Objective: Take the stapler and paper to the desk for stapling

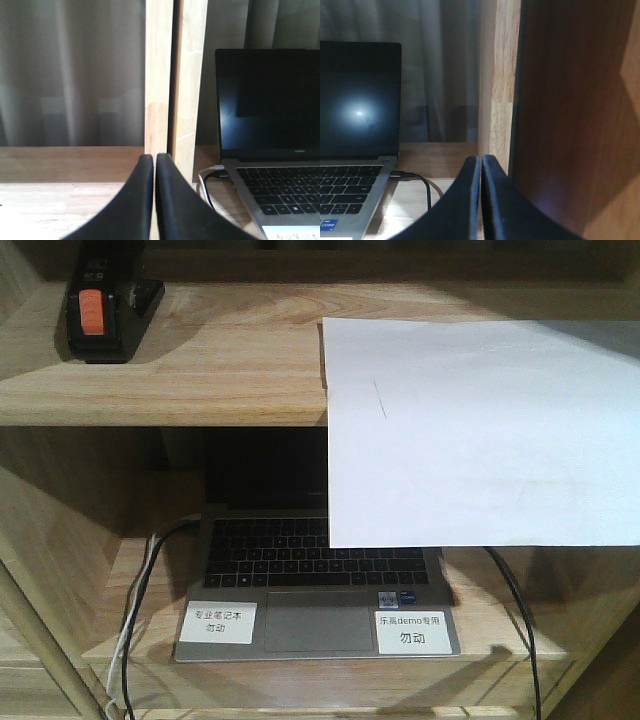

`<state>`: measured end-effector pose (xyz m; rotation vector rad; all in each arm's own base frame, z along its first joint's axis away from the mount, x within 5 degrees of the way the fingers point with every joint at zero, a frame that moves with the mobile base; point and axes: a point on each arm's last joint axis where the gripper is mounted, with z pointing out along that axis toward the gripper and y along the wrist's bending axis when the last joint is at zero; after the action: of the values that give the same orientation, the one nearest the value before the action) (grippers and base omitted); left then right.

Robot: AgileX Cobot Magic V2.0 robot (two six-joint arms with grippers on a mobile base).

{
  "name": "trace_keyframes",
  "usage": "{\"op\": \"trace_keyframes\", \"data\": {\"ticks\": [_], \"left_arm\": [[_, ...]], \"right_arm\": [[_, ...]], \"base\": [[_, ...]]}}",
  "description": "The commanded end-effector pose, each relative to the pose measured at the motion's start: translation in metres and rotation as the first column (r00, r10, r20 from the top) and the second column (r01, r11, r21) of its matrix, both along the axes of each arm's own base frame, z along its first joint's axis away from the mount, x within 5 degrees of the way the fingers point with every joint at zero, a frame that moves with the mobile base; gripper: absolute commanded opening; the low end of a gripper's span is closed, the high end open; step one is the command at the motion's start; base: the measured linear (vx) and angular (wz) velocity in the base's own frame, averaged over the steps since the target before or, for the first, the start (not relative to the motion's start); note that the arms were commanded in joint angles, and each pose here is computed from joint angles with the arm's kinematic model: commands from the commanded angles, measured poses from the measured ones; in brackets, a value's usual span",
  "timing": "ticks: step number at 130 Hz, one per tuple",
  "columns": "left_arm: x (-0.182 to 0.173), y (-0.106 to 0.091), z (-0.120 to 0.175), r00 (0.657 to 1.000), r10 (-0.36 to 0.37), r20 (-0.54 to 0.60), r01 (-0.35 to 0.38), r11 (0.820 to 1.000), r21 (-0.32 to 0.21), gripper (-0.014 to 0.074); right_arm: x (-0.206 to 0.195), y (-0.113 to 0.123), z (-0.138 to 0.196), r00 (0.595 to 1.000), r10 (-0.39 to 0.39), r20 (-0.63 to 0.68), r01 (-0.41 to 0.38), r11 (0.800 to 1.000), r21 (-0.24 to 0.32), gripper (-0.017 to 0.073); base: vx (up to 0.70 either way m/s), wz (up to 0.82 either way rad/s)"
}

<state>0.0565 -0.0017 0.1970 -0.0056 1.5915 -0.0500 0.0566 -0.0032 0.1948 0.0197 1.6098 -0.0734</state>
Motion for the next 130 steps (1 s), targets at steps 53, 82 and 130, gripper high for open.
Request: {"op": "trace_keyframes", "data": {"ticks": [53, 82, 130], "left_arm": [[-0.001, 0.0, 0.005, 0.996, 0.002, 0.095, -0.001, 1.0, -0.019, -0.0006], [-0.005, 0.001, 0.025, 0.953, 0.013, 0.304, -0.004, 1.0, -0.031, -0.0006], [-0.043, 0.003, 0.121, 0.731, 0.03, 0.681, 0.072, 0.99, -0.121, -0.0006]], "right_arm": [[-0.001, -0.001, 0.009, 0.993, -0.01, 0.114, 0.012, 1.0, -0.02, -0.0006], [-0.004, -0.001, 0.026, 0.956, -0.014, 0.292, 0.024, 0.999, -0.029, -0.0006], [-0.04, 0.001, 0.123, 0.743, -0.005, 0.67, 0.046, 0.998, -0.044, -0.0006]], "base": [[0.0, 0.0], [0.0, 0.0], [0.0, 0.0]]}}
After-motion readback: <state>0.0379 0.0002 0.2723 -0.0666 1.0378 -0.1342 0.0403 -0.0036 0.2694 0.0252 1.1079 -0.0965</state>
